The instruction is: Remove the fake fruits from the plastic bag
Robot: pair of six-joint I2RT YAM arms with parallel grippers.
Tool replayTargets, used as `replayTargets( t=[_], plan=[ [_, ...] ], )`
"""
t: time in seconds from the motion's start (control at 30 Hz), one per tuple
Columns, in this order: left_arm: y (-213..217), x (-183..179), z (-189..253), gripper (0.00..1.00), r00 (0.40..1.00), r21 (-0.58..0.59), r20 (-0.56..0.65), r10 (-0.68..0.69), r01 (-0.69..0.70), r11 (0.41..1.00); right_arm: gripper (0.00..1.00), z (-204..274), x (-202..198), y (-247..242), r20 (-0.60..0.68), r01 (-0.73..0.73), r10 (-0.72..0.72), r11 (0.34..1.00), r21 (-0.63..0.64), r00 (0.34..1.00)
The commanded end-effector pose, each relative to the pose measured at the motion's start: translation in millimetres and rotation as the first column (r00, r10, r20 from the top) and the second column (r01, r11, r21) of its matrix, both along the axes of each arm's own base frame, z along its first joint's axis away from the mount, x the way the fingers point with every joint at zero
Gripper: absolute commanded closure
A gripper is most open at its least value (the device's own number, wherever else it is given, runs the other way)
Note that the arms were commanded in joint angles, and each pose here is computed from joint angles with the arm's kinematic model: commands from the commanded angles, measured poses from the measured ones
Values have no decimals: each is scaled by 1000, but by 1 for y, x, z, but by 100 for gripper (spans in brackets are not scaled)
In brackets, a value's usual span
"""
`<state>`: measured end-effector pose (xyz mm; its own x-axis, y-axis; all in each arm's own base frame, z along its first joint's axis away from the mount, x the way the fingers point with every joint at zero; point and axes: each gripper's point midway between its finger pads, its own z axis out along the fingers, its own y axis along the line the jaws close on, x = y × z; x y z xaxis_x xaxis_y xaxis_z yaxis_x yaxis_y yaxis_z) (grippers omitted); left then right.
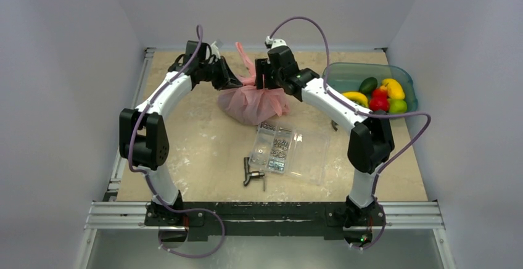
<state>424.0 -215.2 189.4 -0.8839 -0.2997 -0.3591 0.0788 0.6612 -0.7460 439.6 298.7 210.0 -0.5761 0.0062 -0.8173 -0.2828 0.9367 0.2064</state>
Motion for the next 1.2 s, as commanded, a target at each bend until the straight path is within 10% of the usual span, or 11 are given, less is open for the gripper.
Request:
replayTargets(
  t=[0.0, 0.3, 0.53, 0.8, 1.17],
  plan=[
    [-4, -4, 28, 100, 997, -26, 74, -18, 20, 999, 38, -12, -2, -9, -5, -3, 2, 996, -94, 1000],
    [5, -3, 29, 100, 995, 25, 99, 0, -3, 1000, 73, -42, -30, -9, -59, -15, 15, 1000, 2, 998],
    [16, -5, 31, 100, 990, 115, 143, -12, -5, 993, 80, -21, -31, -21, 60, -26, 26, 1000, -10, 998],
    [16, -14, 61, 42, 924, 342, 352, -150, 22, 939, 85, 2, -27, 9, 113, -191, 189, 981, 9, 975],
    [-4, -4, 39, 27, 863, 520, 423, -275, 17, 854, 88, 3, -37, 23, 113, -275, 266, 959, 63, 957]
  ],
)
